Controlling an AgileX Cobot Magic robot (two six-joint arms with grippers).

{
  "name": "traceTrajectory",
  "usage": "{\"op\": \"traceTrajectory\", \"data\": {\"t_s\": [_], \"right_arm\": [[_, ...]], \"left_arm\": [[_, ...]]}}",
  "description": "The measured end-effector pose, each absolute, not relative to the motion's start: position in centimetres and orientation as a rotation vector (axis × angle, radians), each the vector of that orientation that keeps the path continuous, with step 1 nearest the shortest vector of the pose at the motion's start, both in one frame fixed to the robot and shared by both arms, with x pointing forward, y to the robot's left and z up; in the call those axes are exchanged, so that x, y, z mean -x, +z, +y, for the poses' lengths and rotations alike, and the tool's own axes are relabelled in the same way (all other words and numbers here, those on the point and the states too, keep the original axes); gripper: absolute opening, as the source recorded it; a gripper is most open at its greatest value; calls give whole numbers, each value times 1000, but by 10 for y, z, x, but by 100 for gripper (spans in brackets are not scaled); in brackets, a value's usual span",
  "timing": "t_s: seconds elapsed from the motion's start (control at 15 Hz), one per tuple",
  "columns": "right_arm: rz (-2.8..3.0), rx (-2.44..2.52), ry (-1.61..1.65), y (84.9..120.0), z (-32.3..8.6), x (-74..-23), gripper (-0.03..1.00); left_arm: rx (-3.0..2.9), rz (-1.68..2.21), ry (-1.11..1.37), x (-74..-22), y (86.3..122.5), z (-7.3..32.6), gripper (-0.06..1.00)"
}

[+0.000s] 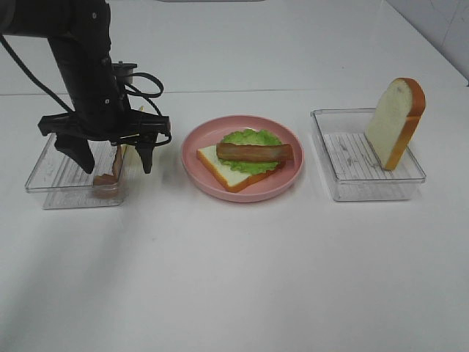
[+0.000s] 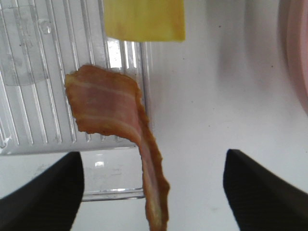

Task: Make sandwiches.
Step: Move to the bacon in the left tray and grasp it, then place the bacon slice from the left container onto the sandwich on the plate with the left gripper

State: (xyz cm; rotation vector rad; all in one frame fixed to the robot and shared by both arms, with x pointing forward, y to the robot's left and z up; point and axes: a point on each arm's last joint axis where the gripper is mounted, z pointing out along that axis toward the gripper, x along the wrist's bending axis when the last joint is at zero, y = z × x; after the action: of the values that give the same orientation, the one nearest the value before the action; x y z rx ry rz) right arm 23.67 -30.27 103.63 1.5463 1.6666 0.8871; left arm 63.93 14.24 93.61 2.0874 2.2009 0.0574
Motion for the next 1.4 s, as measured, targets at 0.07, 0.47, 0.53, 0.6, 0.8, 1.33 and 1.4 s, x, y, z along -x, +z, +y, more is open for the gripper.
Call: {"op": "traceTrajectory", "data": {"t_s": [0.07, 0.47, 0.53, 0.6, 0.8, 1.33, 1.4], "right_arm": [[1667, -1546, 887, 1036, -303, -237, 81], [1667, -1546, 887, 1036, -303, -237, 81], [1667, -1546, 887, 1036, -303, -237, 81], [1667, -1546, 887, 1036, -303, -237, 81], [1667, -1546, 887, 1036, -303, -237, 81], [1667, -1546, 887, 1036, -303, -237, 81], [1667, -1546, 887, 1036, -303, -237, 81]], "left_arm": [[-2068, 2221, 63, -639, 936, 143, 55], [-2056, 2243, 85, -640, 936, 144, 4], [-2057, 2246, 84, -640, 936, 145, 1], [-2065, 2258, 77, -638, 937, 145, 0], [-2143, 2250, 101, -639, 969, 150, 0], [-1933, 1931, 113, -657, 1077, 119, 0], [-1922, 1895, 87, -654, 1083, 111, 0]]}}
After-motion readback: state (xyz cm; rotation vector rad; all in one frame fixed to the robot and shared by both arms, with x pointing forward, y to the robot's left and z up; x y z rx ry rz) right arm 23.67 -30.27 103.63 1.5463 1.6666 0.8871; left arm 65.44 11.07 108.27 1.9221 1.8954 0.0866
